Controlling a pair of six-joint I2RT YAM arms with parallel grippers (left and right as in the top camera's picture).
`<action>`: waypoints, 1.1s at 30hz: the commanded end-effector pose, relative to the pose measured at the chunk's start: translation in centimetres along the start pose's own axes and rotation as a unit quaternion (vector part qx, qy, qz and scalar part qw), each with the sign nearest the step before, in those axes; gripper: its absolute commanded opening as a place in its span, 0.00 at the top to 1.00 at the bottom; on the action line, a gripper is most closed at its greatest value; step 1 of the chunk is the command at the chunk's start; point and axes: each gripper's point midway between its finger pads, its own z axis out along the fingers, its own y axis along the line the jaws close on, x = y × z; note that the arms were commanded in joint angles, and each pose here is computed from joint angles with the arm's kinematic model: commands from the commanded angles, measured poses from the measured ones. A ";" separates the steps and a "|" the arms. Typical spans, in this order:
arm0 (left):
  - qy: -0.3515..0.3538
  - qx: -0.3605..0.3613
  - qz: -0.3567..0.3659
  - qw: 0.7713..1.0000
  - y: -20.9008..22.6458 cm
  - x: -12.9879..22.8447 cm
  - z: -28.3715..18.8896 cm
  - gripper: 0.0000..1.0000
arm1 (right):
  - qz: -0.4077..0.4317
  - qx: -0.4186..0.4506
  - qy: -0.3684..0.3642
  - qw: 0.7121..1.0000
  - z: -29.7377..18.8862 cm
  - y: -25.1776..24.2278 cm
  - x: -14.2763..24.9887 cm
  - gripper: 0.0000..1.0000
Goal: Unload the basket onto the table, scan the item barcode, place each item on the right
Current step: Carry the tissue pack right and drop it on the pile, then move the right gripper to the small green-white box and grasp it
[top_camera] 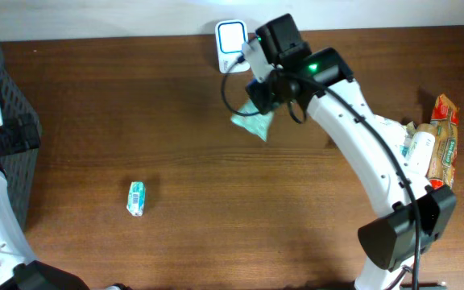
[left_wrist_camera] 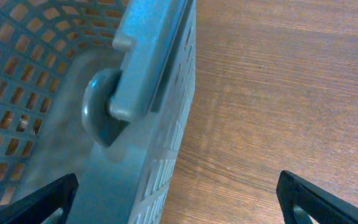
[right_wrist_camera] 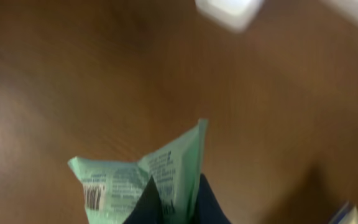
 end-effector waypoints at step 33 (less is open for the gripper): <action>-0.001 0.004 -0.002 1.000 0.0 -0.1 0.1 0.01 | 0.140 -0.246 -0.019 0.959 9.3 14.7 -3.0 0.23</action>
